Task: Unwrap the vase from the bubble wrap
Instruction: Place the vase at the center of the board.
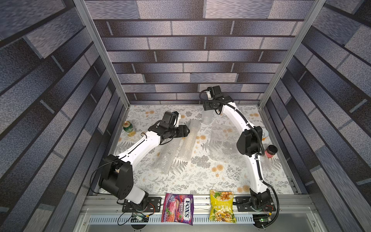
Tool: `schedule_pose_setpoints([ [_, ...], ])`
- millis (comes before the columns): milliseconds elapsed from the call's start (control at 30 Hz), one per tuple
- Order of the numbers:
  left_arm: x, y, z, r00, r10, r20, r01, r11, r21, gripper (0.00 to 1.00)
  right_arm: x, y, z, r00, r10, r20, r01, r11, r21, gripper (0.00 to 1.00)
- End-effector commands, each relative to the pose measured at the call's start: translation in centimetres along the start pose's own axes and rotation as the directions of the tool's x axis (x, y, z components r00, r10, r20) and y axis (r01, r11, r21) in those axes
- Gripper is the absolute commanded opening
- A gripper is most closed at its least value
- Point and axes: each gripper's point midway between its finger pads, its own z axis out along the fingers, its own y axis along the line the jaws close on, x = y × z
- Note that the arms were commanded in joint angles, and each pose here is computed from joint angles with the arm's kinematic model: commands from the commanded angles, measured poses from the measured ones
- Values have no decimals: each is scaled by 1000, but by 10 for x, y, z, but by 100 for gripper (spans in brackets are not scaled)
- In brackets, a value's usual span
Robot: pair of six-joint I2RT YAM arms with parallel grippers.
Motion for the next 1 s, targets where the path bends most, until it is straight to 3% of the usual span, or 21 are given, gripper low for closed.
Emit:
schedule_pose_setpoints([
  [0, -5, -3, -13, 1000, 16, 27, -16, 1000, 6, 73, -2, 3, -13, 1000, 25, 15, -25, 1000, -11, 28],
  [400, 0, 1, -15, 999, 10, 32, -9, 1000, -10, 71, -7, 7, -21, 1000, 19, 21, -18, 999, -33, 67],
  [700, 5, 5, -16, 1000, 5, 24, -5, 1000, -23, 72, -30, 9, -44, 997, 7, 76, -3, 999, -49, 80],
  [967, 7, 7, -17, 1000, 4, 24, -4, 999, -34, 72, -47, 5, -75, 992, 1, 126, 2, 1000, -30, 82],
])
